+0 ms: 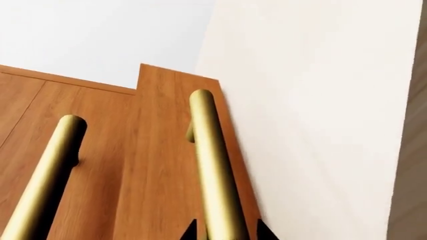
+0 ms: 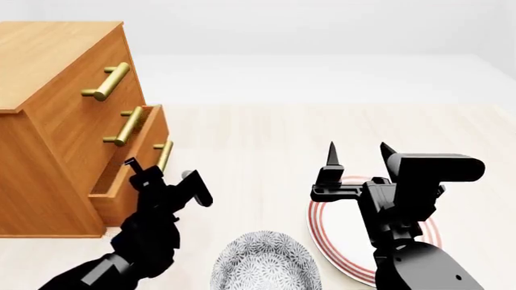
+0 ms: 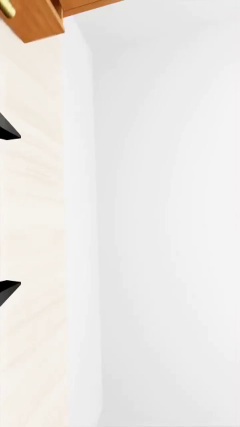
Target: Open the bottom drawer of the cabinet.
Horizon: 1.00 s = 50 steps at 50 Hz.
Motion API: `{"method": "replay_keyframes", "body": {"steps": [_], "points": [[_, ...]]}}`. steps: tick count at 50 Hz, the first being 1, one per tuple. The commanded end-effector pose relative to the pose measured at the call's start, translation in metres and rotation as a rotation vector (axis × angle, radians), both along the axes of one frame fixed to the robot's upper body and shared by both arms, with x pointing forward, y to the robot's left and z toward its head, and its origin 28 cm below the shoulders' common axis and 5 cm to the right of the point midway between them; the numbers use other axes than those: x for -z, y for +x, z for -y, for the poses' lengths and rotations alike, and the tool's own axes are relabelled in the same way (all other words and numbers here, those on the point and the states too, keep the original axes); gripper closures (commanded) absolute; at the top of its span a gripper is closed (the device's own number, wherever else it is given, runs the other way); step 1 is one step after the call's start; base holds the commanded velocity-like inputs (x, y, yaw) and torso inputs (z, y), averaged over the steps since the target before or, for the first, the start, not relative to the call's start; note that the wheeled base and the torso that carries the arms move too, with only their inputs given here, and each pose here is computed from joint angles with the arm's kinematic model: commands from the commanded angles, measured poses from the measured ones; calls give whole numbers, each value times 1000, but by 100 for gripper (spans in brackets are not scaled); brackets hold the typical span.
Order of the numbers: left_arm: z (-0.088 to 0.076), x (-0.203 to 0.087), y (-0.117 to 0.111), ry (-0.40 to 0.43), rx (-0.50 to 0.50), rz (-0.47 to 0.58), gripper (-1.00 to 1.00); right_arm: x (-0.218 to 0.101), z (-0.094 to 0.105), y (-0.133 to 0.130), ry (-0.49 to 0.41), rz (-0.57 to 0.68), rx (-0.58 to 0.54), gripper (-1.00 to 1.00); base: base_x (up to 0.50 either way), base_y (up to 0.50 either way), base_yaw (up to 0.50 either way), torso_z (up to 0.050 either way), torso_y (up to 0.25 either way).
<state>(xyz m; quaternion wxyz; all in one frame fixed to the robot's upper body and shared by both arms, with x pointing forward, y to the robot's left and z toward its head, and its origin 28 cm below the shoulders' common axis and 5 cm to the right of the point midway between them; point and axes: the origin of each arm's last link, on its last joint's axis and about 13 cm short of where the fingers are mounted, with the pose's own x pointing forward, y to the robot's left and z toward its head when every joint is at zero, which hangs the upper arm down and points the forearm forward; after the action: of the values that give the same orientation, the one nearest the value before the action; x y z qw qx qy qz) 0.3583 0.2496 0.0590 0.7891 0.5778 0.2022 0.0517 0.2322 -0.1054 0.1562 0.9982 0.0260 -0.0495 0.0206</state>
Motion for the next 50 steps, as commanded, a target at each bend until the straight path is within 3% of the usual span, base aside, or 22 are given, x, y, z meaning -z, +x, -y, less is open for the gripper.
{"method": "replay_keyframes", "body": {"steps": [1, 24, 50], "points": [[22, 3, -3, -83, 34, 21, 100, 0, 0, 0, -1, 0, 0, -100, 0, 0, 0, 0, 0], [35, 1, -7, -90, 84, 21, 100, 0, 1, -1, 4, 1, 4, -100, 0, 0, 0, 0, 2], [38, -1, -8, -90, 96, 16, 100, 1, 2, -2, 5, 3, 4, -100, 0, 0, 0, 1, 3]]}}
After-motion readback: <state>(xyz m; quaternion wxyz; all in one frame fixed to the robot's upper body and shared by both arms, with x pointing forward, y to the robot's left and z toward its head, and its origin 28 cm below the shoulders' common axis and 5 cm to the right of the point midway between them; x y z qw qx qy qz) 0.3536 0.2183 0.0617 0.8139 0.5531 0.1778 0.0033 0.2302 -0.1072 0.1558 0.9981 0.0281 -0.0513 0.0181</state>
